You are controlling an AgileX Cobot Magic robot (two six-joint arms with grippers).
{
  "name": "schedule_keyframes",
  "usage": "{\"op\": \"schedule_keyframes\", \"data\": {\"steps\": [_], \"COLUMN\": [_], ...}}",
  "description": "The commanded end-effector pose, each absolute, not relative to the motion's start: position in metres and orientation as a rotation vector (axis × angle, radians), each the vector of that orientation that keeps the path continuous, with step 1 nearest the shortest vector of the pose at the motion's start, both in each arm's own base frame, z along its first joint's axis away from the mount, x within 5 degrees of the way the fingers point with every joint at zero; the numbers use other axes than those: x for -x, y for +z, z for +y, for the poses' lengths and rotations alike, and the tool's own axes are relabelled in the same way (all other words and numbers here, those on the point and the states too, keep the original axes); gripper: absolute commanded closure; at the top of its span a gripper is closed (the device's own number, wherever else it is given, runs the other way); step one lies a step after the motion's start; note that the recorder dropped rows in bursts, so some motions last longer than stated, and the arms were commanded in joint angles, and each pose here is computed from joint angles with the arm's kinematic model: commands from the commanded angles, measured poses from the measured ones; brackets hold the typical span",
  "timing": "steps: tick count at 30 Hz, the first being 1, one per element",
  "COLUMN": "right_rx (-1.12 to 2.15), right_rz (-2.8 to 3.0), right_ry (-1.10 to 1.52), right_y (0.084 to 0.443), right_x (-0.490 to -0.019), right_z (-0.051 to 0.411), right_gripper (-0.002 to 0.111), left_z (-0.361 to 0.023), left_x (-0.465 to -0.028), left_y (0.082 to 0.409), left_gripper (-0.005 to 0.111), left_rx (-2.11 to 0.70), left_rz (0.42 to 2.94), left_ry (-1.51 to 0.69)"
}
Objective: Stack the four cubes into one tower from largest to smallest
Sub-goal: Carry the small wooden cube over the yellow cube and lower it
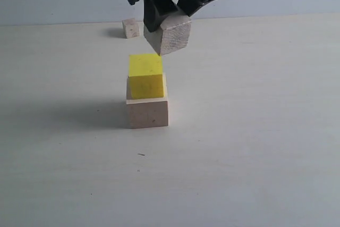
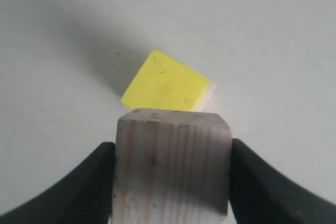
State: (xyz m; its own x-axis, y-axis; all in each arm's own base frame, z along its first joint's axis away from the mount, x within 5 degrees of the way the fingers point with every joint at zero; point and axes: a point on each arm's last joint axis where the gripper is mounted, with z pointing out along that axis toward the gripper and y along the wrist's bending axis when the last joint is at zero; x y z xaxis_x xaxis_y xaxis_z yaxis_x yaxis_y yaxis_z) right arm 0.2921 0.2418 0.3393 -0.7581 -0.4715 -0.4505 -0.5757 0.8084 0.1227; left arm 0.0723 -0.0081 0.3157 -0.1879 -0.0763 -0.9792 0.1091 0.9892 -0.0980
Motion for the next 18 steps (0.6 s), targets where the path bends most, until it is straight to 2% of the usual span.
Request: {"op": "schedule_keyframes", "data": {"steps": [1, 7, 18], "right_rx": [0.63, 0.5, 0.359], "right_rz": [2.629, 2.681, 2.796], "right_ry": [0.306, 0.353, 0.295], "right_y": [0.353, 0.36, 0.317], "right_x": [-0.288, -0.288, -0.313], "right_z": [0.245, 0.255, 0.275], "right_gripper": [0.108, 0.108, 0.108], "left_z": [-0.008, -0.009, -0.009], "left_x": [-0.072, -0.072, -0.072], "left_y": [0.315, 0.315, 0.314], "left_gripper": [0.107, 0.107, 0.107], "left_rx": [-0.021, -0.018, -0.014], "left_rz": [1.75, 1.75, 1.751], "left_ry": [-0.177, -0.183, -0.189]}}
